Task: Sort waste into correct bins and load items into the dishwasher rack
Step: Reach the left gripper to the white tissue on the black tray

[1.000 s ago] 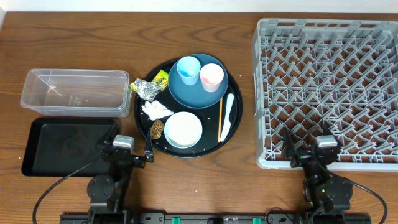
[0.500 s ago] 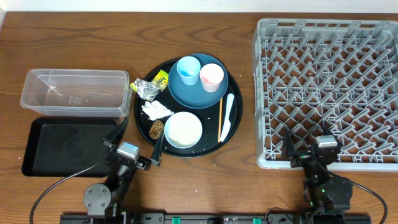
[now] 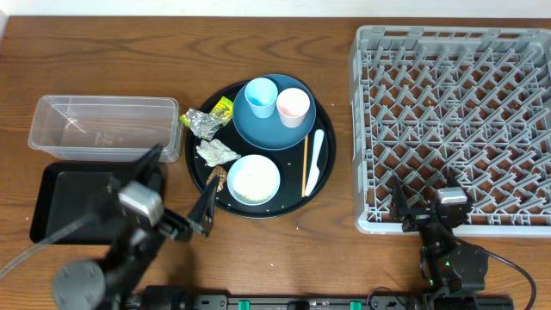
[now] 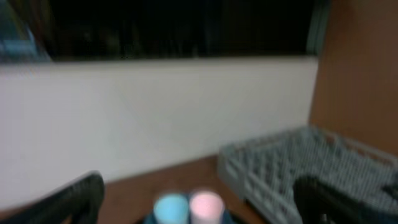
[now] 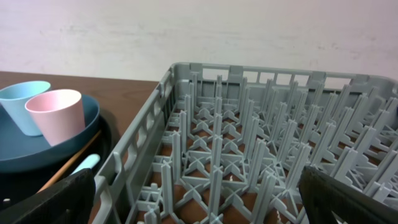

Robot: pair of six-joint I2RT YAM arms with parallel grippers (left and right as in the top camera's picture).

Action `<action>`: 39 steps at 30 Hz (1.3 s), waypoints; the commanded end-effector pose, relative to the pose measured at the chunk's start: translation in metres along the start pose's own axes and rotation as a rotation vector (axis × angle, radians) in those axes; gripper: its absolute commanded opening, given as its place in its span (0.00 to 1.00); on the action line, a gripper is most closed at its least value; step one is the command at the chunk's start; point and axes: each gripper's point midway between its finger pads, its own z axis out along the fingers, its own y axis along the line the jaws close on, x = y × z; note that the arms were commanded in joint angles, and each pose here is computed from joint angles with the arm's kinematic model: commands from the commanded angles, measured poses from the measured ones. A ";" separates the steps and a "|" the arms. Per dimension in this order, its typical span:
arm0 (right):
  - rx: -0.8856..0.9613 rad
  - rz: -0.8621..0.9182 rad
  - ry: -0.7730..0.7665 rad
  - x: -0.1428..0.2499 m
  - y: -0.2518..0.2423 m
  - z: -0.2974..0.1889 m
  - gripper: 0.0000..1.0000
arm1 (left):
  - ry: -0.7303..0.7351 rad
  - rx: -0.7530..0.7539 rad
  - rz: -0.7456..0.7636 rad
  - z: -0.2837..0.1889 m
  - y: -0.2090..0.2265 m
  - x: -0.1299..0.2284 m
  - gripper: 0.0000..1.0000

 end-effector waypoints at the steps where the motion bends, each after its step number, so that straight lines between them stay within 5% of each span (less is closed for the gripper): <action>1: -0.002 -0.008 0.003 0.001 0.001 0.000 0.99 | 0.144 0.013 -0.097 0.017 0.003 -0.018 0.98; 7: -0.002 -0.008 0.003 0.001 0.001 0.000 0.99 | 0.564 -0.034 -0.348 0.035 0.016 0.005 0.98; 13: -0.002 -0.008 0.003 0.001 0.001 0.000 0.99 | 0.800 -0.044 -0.610 0.050 0.019 0.046 0.98; 19: -0.002 -0.008 0.003 0.001 0.001 0.000 0.99 | 0.935 -0.085 -0.699 0.066 0.033 0.083 0.99; 22: -0.002 -0.008 0.003 0.001 0.001 0.000 0.99 | 1.033 -0.234 -0.777 0.061 0.049 0.109 0.66; 24: -0.002 -0.008 0.003 0.001 0.001 0.000 0.99 | 1.100 -0.360 -0.784 0.052 0.064 0.127 0.60; 29: -0.002 -0.008 0.003 0.001 0.001 0.000 0.99 | 1.210 -0.585 -0.814 0.035 0.088 0.165 0.59; 39: -0.002 -0.008 0.003 0.001 0.001 0.000 0.99 | 1.307 -0.649 -0.885 0.039 0.098 0.227 0.59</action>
